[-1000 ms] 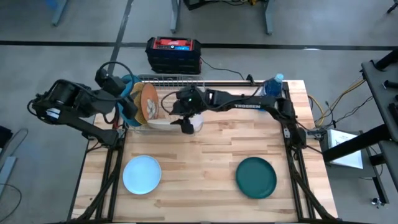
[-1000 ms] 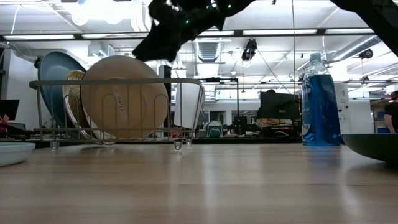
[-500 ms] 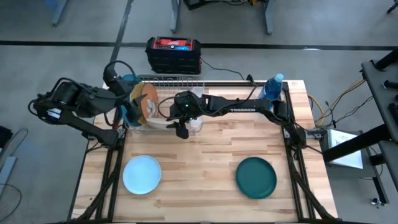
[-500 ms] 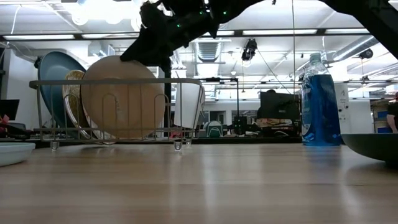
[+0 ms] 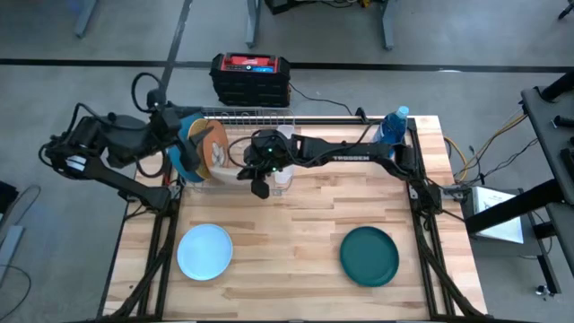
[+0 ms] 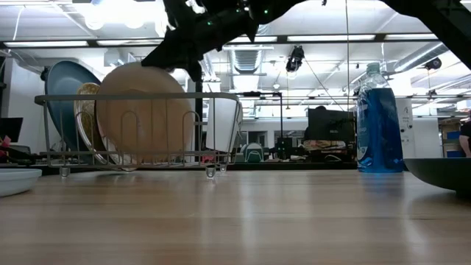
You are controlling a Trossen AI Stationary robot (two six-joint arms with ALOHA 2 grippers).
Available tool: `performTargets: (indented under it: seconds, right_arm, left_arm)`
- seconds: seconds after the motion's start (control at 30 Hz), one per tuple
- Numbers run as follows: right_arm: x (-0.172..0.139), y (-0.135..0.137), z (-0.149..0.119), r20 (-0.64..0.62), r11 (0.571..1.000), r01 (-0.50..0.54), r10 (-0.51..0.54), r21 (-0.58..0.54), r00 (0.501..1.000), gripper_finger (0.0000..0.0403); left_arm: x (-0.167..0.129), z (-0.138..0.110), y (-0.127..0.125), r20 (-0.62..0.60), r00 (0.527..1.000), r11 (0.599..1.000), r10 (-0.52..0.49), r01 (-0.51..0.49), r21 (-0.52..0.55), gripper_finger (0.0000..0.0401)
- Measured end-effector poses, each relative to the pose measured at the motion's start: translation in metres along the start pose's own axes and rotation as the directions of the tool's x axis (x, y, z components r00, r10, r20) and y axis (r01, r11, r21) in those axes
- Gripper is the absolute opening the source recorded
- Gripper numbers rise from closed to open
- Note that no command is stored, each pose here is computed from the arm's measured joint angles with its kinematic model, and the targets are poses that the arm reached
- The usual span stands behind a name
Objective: Sort dishes
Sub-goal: Put the gray plate in the dish rack
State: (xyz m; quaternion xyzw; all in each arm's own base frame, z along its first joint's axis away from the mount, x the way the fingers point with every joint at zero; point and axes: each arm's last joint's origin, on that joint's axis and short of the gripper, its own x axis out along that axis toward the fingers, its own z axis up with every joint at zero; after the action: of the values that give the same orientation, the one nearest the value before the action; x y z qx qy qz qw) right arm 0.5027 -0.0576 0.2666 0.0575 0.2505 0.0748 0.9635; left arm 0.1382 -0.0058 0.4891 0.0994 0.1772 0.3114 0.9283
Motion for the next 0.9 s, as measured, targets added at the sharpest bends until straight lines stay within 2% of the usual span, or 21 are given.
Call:
performTargets:
  seconds: [0.2, 0.4, 0.63, 0.77, 0.9]
  right_arm:
    - [-0.009, 0.003, 0.017, 0.053, 0.999, 0.000, -0.002, 0.044, 0.999, 0.0002]
    - [-0.017, 0.004, 0.027, 0.079, 0.990, 0.022, -0.034, 0.141, 0.996, 0.0000]
    - [-0.041, 0.006, 0.047, 0.160, 0.960, 0.126, -0.169, 0.251, 0.973, 0.0000]
    - [-0.043, 0.008, 0.058, 0.282, 0.941, 0.155, -0.242, 0.300, 0.928, 0.0000]
    - [-0.036, 0.019, 0.060, 0.415, 0.917, 0.219, -0.351, 0.334, 0.839, 0.0000]
  left_arm:
    - [-0.004, 0.001, 0.005, 0.022, 1.000, 1.000, 0.000, 0.000, 0.000, 0.0235]
    - [-0.012, 0.000, 0.014, 0.049, 0.999, 1.000, 0.012, -0.011, -0.029, 0.0235]
    - [-0.025, 0.006, 0.032, 0.126, 0.979, 0.987, 0.158, -0.156, -0.023, 0.0235]
    - [-0.031, 0.012, 0.039, 0.183, 0.968, 0.985, 0.174, -0.169, -0.040, 0.0235]
    - [-0.035, 0.016, 0.043, 0.223, 0.957, 0.982, 0.185, -0.187, -0.013, 0.0235]
